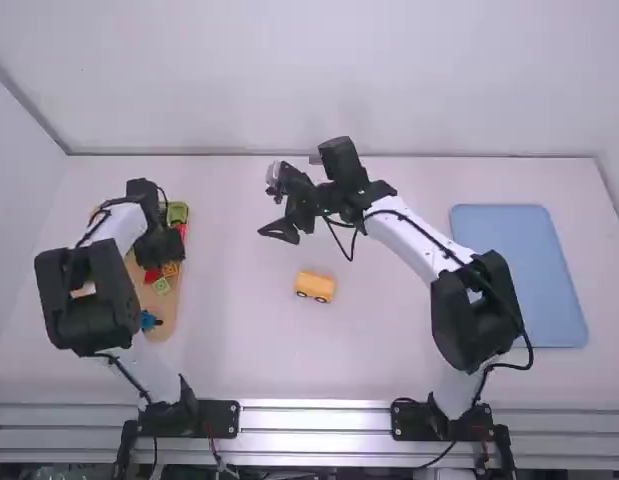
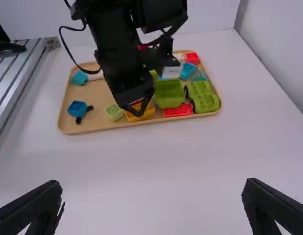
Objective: Assemble lego blocks to make yellow taxi
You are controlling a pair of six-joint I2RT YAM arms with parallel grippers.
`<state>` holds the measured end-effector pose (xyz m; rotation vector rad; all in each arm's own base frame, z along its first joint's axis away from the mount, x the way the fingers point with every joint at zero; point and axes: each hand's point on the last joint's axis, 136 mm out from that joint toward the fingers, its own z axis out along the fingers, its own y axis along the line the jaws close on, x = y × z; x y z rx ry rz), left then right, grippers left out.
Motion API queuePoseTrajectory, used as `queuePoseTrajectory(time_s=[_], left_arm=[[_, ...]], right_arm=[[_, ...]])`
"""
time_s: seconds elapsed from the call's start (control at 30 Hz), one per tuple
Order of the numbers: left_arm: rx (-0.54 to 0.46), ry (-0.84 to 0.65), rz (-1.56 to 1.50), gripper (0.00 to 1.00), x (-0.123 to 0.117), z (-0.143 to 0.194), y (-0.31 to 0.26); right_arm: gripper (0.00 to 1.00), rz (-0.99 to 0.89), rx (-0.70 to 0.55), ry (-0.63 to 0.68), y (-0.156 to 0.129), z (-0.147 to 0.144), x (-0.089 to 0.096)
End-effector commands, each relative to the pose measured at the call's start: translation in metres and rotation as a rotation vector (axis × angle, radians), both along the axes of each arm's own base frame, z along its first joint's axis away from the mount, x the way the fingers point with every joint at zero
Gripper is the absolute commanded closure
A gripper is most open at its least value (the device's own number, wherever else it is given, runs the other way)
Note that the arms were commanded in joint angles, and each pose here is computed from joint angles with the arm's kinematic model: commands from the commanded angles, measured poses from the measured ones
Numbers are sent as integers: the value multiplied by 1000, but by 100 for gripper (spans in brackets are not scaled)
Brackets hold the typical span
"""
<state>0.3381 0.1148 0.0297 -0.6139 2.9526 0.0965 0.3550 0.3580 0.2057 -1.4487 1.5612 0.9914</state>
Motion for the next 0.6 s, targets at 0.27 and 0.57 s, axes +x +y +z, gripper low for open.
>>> queuePoseTrajectory(time_s=[0.27, 0.57], left_arm=[[-113, -52, -44, 58, -7, -17, 7], [-36, -50, -11, 57, -4, -23, 10]], right_arm=[[2, 12, -1, -31, -2, 4, 4], [2, 11, -2, -30, -3, 3, 4]])
